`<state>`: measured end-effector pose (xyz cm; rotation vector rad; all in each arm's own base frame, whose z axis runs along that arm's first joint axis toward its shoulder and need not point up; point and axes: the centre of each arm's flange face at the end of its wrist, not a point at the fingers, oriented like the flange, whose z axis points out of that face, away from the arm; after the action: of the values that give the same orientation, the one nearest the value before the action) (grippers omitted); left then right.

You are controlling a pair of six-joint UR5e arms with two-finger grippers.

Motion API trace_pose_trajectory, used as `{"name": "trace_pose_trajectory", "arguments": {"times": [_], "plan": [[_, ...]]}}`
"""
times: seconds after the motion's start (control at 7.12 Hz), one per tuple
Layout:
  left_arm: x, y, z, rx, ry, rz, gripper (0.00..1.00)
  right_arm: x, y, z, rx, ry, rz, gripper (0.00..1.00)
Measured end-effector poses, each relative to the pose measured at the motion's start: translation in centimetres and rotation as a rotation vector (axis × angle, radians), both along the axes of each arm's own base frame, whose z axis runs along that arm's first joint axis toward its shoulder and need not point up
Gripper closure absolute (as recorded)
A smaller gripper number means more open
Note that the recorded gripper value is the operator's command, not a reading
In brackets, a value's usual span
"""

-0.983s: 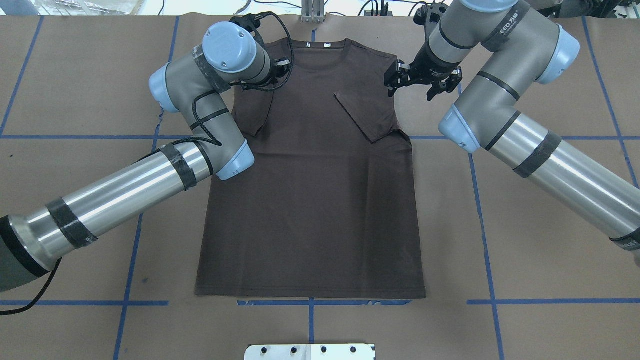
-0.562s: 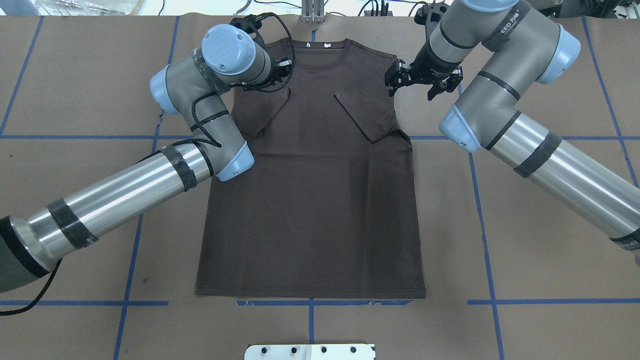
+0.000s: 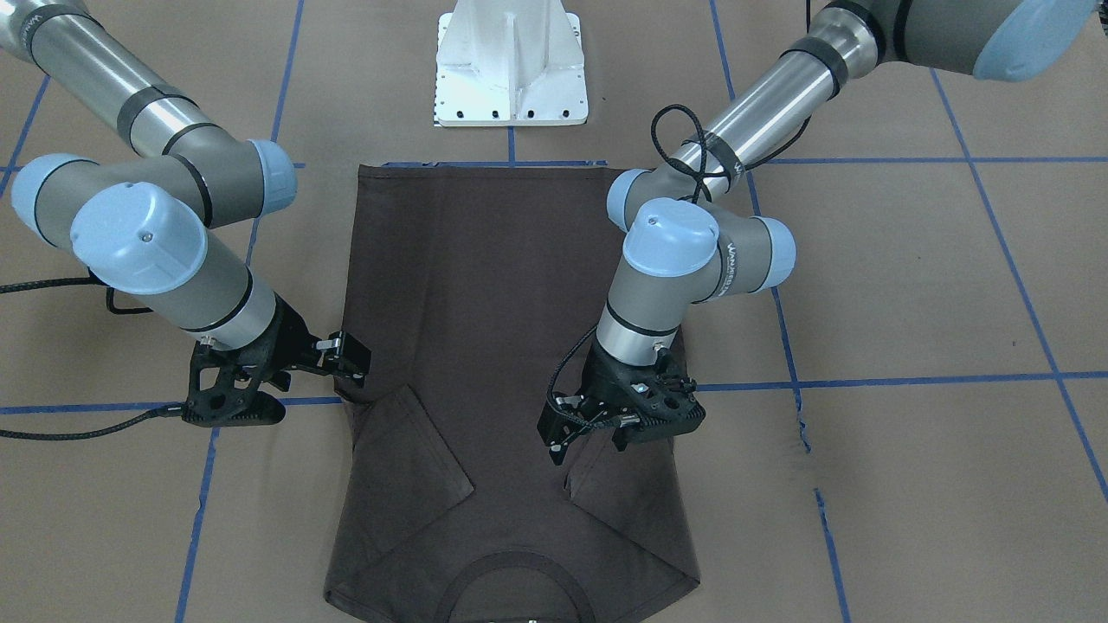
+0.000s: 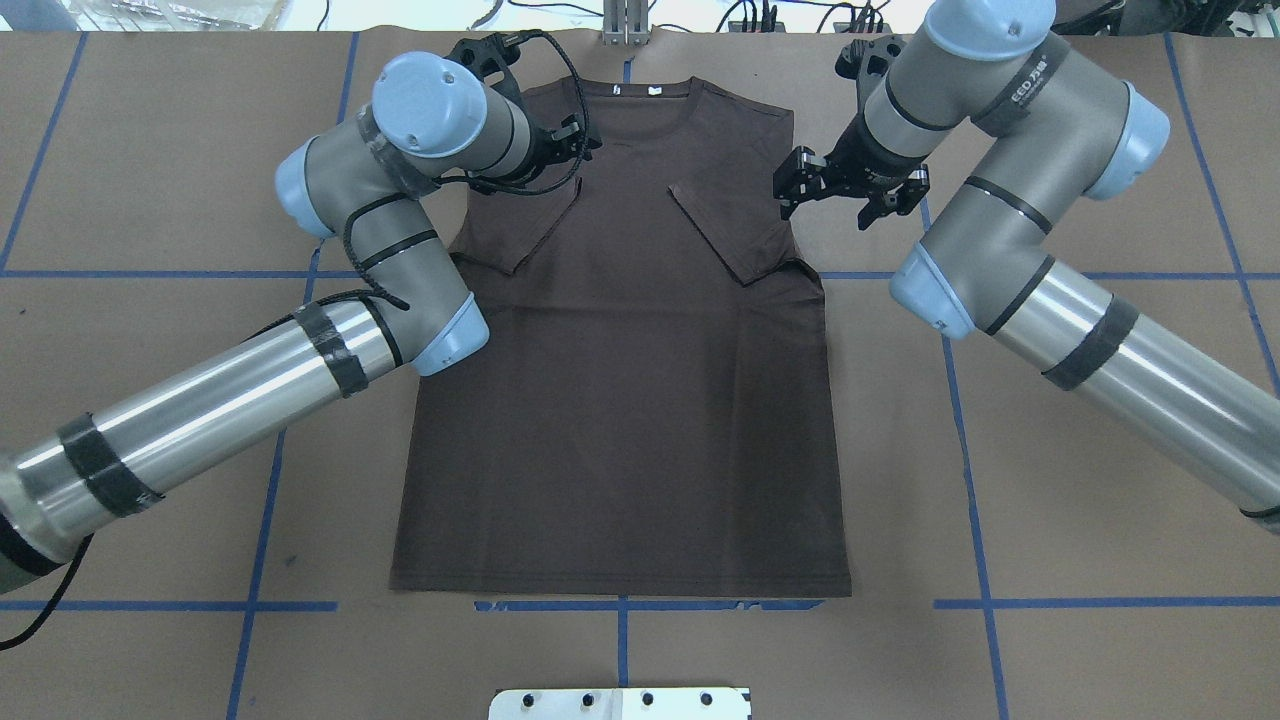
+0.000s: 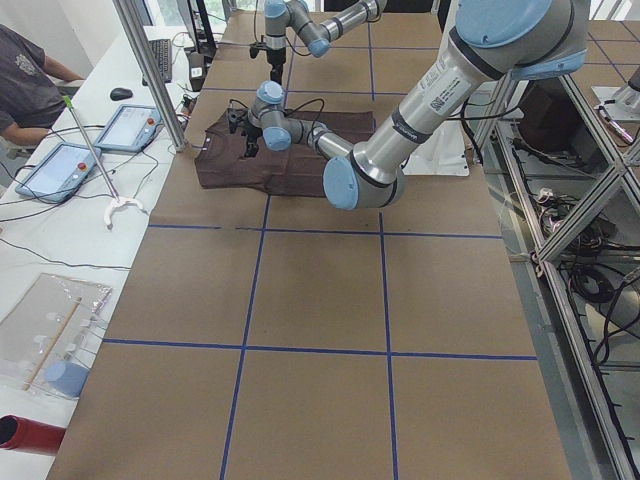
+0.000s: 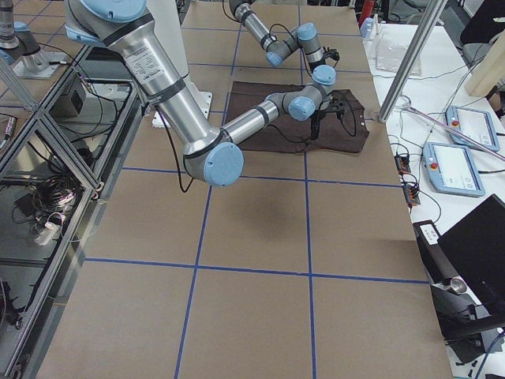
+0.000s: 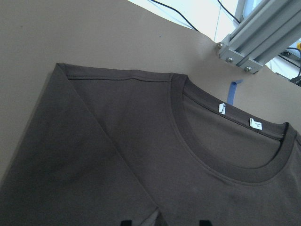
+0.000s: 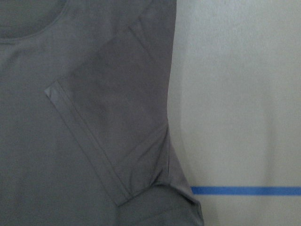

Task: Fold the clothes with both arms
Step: 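Move the right gripper down to the hem corner nearest the robot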

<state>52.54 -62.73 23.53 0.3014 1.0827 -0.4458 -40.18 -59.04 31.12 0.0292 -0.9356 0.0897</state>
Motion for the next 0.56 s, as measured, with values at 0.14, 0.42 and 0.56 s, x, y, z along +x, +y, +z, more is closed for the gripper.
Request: {"name": "trace_pose_trajectory", "arguments": {"times": [0.14, 0.42, 0.56], "plan": [[-1.9, 1.9, 0.6, 0.004, -0.014, 0.025, 0.0, -0.9, 3.2, 0.5, -0.013, 0.005, 0.021, 0.0], [-6.6, 6.3, 1.1, 0.032, -0.068, 0.066, 0.0, -2.5, 12.8, 1.8, -0.016, 0.029, 0.071, 0.0], [-8.8, 8.4, 1.1, 0.049, -0.087, 0.083, 0.0, -2.5, 17.9, 2.5, -0.021, 0.037, 0.093, 0.0]]}}
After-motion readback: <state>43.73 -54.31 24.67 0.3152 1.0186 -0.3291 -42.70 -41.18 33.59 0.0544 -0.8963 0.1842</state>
